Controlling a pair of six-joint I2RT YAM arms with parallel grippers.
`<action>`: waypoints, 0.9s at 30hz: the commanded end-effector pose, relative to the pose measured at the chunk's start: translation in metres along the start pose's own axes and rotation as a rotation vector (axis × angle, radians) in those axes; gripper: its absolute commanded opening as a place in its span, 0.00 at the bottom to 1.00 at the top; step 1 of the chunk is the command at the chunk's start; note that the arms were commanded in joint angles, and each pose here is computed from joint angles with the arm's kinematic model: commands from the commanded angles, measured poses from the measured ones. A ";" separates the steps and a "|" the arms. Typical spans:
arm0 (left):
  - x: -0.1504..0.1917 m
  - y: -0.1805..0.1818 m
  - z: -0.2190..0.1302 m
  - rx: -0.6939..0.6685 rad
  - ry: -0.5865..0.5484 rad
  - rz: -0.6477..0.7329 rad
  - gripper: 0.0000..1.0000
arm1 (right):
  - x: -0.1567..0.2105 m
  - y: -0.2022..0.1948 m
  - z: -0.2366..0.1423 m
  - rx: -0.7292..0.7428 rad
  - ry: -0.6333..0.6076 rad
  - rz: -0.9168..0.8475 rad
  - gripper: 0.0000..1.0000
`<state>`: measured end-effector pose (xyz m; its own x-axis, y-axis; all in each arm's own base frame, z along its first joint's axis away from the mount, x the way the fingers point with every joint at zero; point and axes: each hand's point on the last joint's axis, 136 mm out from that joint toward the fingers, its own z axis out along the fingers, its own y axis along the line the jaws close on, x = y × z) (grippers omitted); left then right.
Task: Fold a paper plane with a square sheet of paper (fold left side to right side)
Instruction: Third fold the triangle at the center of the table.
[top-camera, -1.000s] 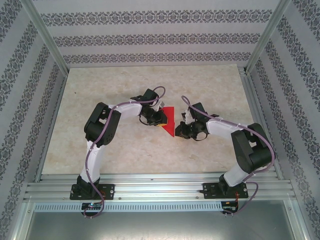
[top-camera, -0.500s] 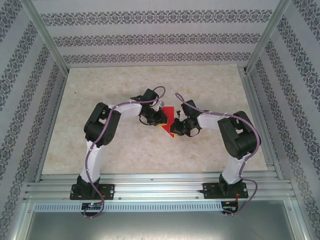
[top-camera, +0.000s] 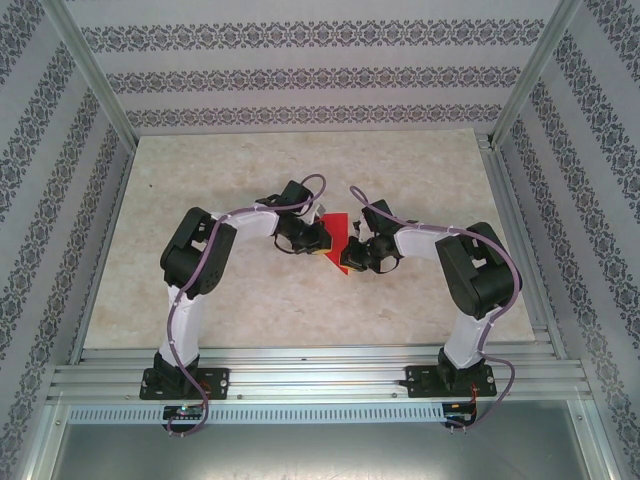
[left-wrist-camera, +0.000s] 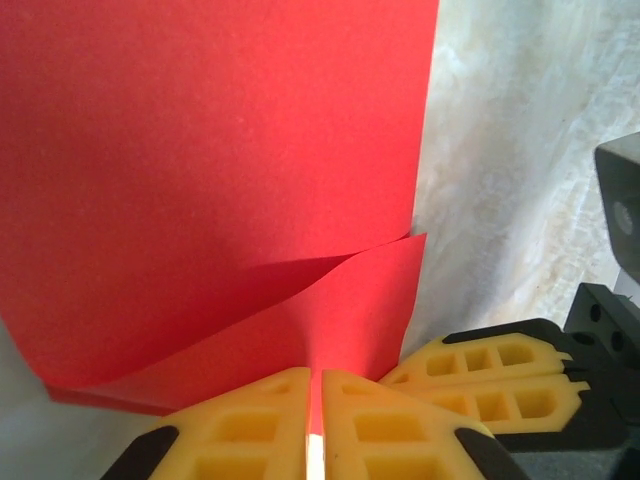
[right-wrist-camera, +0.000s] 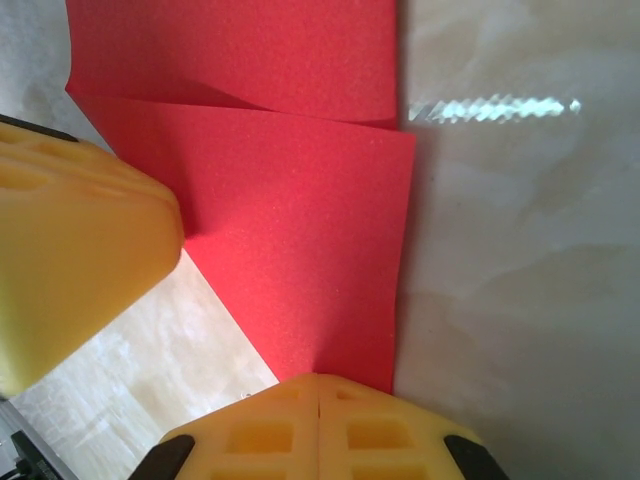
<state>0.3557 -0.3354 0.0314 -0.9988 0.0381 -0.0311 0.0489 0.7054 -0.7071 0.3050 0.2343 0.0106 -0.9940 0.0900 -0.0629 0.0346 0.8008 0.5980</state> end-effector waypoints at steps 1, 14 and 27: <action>0.000 -0.024 0.002 0.087 -0.011 0.018 0.11 | 0.028 -0.047 0.010 0.190 0.061 0.076 0.05; 0.018 -0.001 0.022 0.008 0.051 -0.003 0.11 | 0.028 -0.052 0.008 0.223 0.060 0.075 0.04; -0.001 0.058 0.014 -0.196 -0.043 -0.018 0.13 | 0.038 -0.068 0.005 0.338 0.079 0.054 0.03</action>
<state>0.3475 -0.3471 0.0198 -0.9977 0.0587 -0.0331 0.0649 0.7047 -0.7065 0.3046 0.2328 0.0095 -0.9923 0.0847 -0.0900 0.0229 0.8416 0.5396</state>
